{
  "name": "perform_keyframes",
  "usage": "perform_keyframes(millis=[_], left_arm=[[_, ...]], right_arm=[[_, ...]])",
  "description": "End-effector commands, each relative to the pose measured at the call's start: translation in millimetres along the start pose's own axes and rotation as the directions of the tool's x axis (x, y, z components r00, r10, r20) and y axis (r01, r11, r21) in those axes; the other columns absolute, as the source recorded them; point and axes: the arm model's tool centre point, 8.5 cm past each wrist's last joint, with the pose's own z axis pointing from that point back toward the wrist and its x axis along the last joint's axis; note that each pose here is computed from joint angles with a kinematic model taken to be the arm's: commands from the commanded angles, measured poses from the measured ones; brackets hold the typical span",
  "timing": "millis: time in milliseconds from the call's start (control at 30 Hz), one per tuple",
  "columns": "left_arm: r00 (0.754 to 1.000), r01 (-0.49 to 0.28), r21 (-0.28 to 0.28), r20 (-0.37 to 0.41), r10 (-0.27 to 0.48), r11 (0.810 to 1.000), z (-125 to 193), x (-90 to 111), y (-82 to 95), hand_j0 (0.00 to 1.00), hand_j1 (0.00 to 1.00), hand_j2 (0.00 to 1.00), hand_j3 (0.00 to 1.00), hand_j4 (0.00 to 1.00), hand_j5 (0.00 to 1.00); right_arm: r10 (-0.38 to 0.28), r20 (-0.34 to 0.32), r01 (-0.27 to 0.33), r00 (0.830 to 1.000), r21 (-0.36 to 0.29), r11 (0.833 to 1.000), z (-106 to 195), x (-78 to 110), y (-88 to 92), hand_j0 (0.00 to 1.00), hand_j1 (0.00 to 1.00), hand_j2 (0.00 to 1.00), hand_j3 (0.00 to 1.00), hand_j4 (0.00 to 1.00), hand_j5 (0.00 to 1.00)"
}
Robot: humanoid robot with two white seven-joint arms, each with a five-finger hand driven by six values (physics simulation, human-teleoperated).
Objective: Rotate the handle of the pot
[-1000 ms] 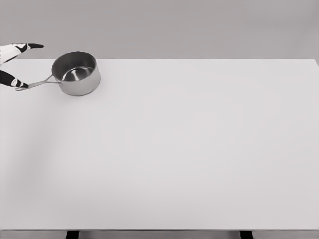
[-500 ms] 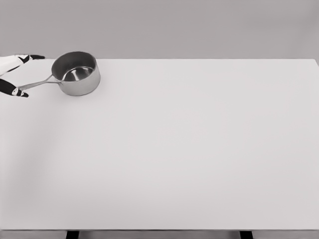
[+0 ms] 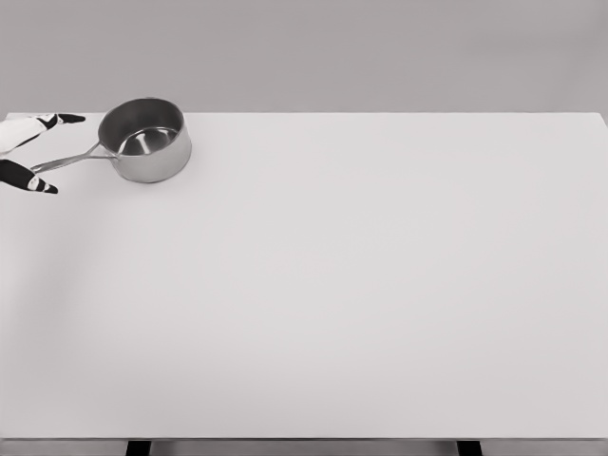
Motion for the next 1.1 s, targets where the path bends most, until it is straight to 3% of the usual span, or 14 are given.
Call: perform_keyframes(millis=[0, 1067], left_arm=[[1.0, -0.012, 0.008, -0.002, 0.012, 1.0, 0, -1, 0.2, 1.0, 1.0, 1.0, 1.0, 1.0, 1.0], [1.0, -0.03, 0.053, -0.007, 0.03, 0.998, -9, 2, 19.3, 1.0, 1.0, 1.0, 1.0, 1.0, 1.0]], right_arm=[[0.0, 0.0, 0.0, 1.0, 0.0, 1.0, 0, 0.0, 0.0, 1.0, 1.0, 1.0, 1.0, 1.0, 1.0], [0.0, 0.0, 0.0, 1.0, 0.0, 1.0, 0, 0.0, 0.0, 1.0, 1.0, 1.0, 1.0, 1.0, 1.0]])
